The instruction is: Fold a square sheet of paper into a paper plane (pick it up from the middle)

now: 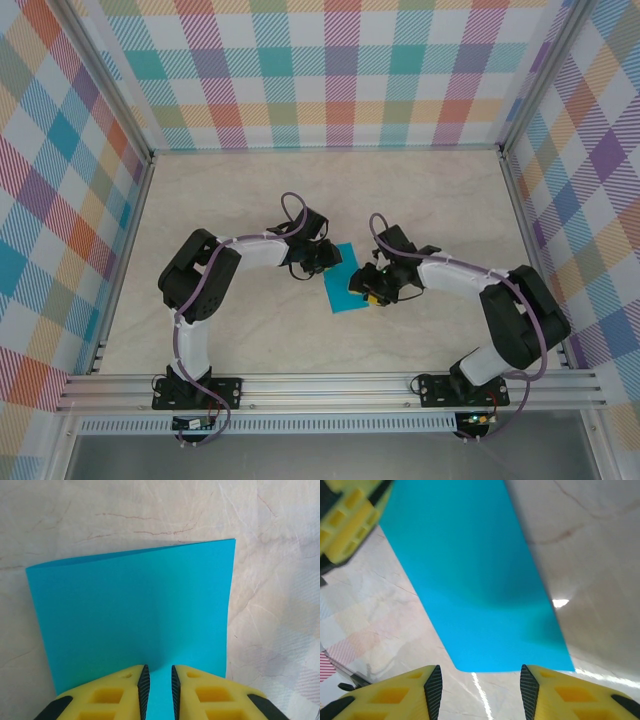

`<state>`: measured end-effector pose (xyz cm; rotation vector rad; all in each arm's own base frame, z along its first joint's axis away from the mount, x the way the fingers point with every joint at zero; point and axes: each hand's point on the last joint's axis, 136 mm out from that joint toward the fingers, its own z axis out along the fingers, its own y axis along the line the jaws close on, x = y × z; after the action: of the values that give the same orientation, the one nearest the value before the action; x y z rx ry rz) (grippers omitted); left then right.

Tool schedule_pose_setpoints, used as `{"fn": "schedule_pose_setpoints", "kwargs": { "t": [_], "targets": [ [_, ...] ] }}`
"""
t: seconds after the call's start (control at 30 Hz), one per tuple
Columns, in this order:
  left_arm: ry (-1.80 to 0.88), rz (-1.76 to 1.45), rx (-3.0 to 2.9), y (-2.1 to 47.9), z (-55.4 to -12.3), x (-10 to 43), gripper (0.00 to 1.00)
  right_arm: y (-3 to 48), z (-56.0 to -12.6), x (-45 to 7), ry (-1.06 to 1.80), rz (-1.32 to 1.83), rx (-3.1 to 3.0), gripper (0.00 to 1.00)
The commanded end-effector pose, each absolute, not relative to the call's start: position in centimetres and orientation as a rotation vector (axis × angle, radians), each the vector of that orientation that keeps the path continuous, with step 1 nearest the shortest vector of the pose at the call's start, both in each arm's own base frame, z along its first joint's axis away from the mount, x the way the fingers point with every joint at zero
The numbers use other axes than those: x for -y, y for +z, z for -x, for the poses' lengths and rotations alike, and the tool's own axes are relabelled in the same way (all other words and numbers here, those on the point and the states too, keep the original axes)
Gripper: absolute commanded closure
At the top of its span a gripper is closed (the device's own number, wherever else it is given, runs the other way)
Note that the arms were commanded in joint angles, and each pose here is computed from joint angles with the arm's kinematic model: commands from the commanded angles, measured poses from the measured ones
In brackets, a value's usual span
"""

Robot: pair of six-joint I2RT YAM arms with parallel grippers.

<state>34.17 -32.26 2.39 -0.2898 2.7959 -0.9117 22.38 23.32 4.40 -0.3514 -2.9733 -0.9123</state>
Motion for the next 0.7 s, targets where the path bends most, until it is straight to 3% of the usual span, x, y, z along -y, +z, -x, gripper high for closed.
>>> {"fn": "schedule_pose_setpoints", "kwargs": {
  "t": [0.0, 0.27, 0.67],
  "targets": [
    [-0.817, 0.314, -2.892, 0.5, -32.6, 30.7, 0.78, 3.1, -20.6, -21.6, -0.784, 0.403, 2.966, 0.52],
    [-0.833, 0.314, -2.893, 0.5, -32.6, 30.8, 0.78, 1.6, -20.7, -22.1, -0.778, 0.417, 2.935, 0.52],
    [-0.841, 0.312, -2.905, 0.2, -32.1, 30.8, 0.77, 3.1, -24.4, -25.4, -0.982, 0.415, 2.939, 0.52]
  ]
}}
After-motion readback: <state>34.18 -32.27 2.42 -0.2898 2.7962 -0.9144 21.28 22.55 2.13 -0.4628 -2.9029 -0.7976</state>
